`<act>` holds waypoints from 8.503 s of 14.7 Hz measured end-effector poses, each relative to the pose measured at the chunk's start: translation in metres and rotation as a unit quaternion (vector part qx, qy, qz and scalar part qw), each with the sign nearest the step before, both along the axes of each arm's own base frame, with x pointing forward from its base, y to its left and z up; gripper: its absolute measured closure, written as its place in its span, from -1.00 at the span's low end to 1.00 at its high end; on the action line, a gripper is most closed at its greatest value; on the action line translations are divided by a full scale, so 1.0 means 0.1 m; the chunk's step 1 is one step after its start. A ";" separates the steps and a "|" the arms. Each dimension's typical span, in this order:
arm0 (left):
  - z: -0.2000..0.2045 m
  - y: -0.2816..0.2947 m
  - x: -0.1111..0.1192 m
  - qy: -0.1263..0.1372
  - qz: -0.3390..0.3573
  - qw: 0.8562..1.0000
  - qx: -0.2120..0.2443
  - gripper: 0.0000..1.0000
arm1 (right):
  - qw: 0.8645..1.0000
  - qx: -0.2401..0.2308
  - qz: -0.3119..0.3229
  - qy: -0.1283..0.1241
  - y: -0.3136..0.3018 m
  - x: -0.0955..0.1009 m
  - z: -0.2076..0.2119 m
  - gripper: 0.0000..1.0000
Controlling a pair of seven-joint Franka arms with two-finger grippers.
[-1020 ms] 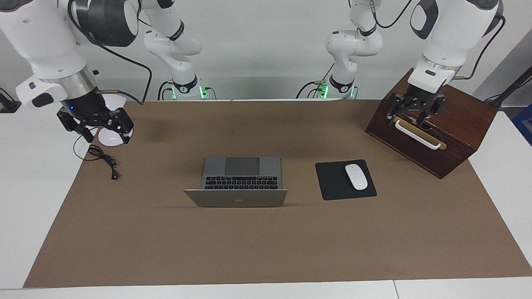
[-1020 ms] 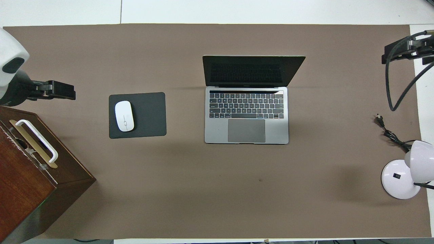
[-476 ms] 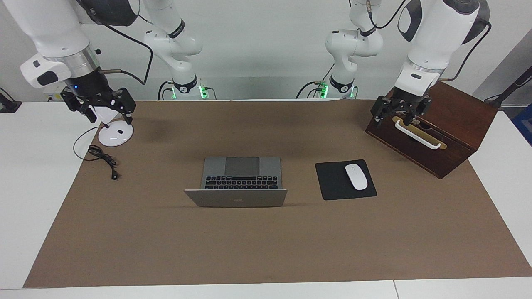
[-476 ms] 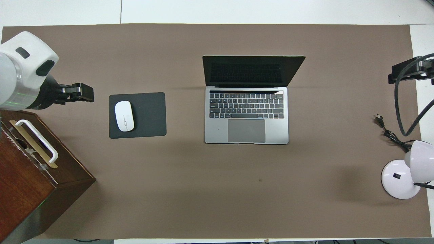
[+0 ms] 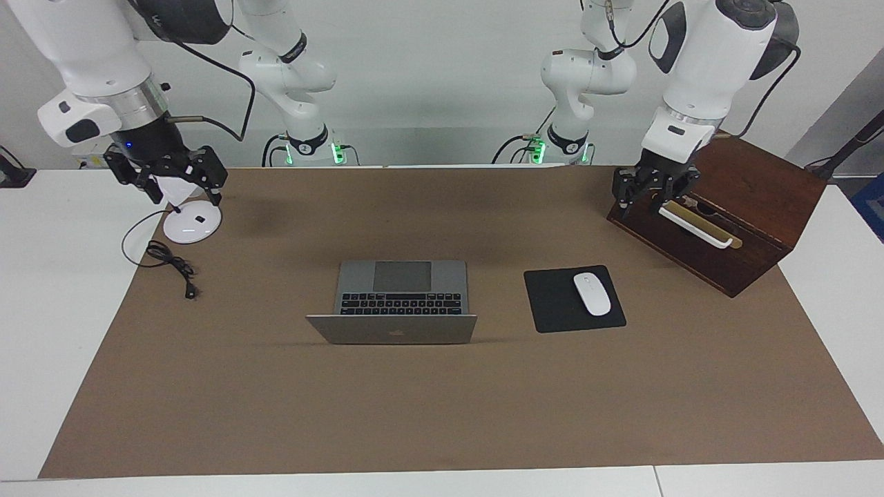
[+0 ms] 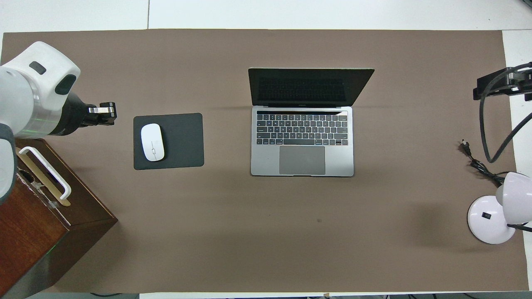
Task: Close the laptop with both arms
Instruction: 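Reach the left gripper to the laptop base while the right gripper reaches the screen, then hold the laptop base with the left gripper while the right gripper grips the screen top, then pull the laptop screen down toward the keyboard with the right gripper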
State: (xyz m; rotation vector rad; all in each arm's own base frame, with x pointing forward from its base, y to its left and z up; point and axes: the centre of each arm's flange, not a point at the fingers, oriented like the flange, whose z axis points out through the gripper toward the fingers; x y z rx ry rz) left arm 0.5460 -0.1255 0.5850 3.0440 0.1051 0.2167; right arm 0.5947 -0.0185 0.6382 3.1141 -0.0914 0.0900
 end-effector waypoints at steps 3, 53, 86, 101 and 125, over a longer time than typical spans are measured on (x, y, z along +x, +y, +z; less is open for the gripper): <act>-0.15 -0.14 -0.05 -0.023 0.004 1.000 -0.018 0.98 | 1.000 0.001 0.001 -0.010 -0.01 0.20 -0.16 -1.00; -3.19 -2.25 -1.45 -0.260 -0.186 0.940 -0.117 0.98 | 0.988 0.032 0.019 -0.147 2.87 1.45 -1.30 0.98; -3.20 -2.14 -1.59 -0.282 -0.282 0.914 -0.074 0.98 | 0.997 0.077 -0.021 0.009 2.64 1.28 -1.58 0.98; -3.20 -2.14 -1.60 -0.283 -0.288 0.912 -0.072 0.98 | 0.980 0.115 -0.055 0.152 2.79 1.03 -1.95 0.98; -3.20 -2.13 -1.60 -0.283 -0.288 0.912 -0.072 0.98 | 0.951 0.084 -0.105 0.279 2.84 0.67 -2.97 0.98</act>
